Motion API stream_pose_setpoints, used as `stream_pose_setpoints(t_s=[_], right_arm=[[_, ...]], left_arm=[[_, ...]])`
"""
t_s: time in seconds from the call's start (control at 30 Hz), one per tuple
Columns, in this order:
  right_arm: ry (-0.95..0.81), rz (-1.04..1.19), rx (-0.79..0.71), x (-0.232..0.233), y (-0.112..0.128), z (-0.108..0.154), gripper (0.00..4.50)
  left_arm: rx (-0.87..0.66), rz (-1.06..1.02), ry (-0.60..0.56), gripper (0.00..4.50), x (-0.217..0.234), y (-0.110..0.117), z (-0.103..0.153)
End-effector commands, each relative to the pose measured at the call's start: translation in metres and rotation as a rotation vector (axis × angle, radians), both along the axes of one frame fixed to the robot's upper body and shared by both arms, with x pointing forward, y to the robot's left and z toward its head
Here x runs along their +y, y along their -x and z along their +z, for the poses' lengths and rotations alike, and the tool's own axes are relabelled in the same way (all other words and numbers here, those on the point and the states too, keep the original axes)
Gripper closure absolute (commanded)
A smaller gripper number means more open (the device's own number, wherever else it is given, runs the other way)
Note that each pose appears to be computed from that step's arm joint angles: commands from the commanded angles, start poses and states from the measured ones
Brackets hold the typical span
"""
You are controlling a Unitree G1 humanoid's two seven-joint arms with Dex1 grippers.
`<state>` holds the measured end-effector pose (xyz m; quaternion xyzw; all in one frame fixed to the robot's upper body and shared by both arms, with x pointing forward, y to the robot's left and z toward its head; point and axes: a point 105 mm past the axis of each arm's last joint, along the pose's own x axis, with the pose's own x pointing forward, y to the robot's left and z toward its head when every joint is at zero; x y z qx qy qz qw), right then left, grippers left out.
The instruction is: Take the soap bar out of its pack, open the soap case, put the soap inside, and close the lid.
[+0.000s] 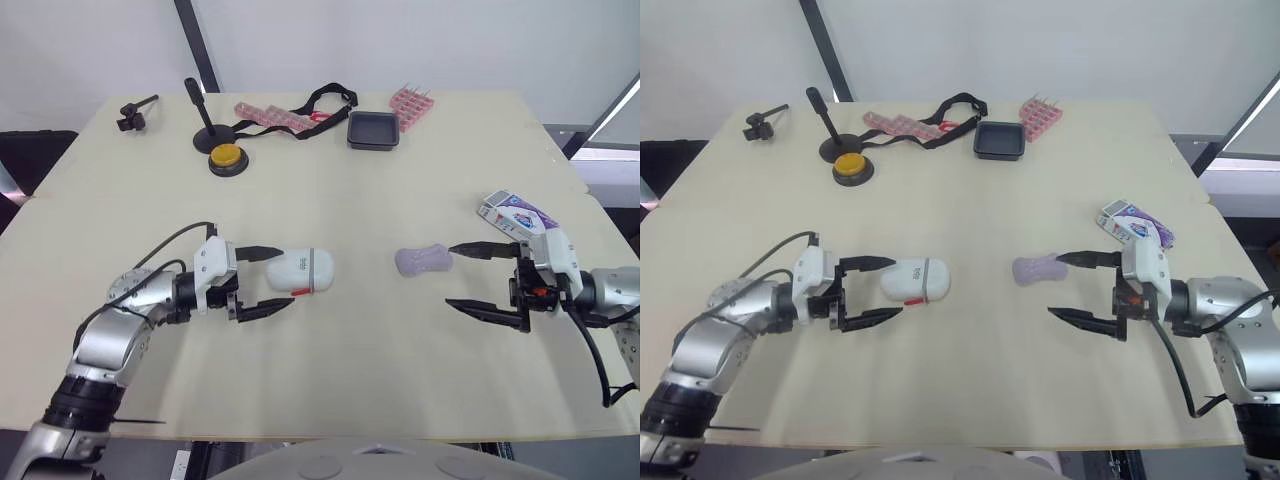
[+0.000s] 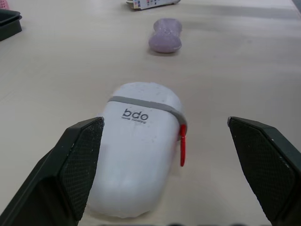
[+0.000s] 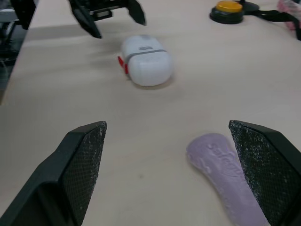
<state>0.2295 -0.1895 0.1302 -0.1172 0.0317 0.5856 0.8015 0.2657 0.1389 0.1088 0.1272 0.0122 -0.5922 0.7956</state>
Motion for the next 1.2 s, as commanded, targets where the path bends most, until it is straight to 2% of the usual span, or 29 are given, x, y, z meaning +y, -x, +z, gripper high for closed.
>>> stream_pose_setpoints(t_s=[0.03, 0.23, 0.43, 0.7, 1.2], right_arm=[[0.005, 0.044, -0.039, 0.002, 0.011, 0.002, 0.03], [-0.095, -0.045, -0.022, -0.002, 0.018, -0.009, 0.03], [-0.080, -0.077, -0.041, -0.002, 0.021, -0.023, 0.03], [-0.080, -0.094, -0.052, 0.000, 0.021, -0.022, 0.03], [-0.077, -0.102, -0.028, 0.000, 0.024, -0.023, 0.03]], left_arm=[[-0.022, -0.051, -0.062, 0.00, 0.003, -0.005, 0.002], [-0.012, -0.121, -0.127, 0.00, 0.000, -0.019, 0.002], [-0.008, -0.166, -0.188, 0.00, -0.004, -0.026, -0.004], [-0.040, -0.156, -0.242, 0.00, -0.010, -0.040, -0.013], [-0.053, -0.186, -0.274, 0.00, -0.019, -0.039, -0.028]])
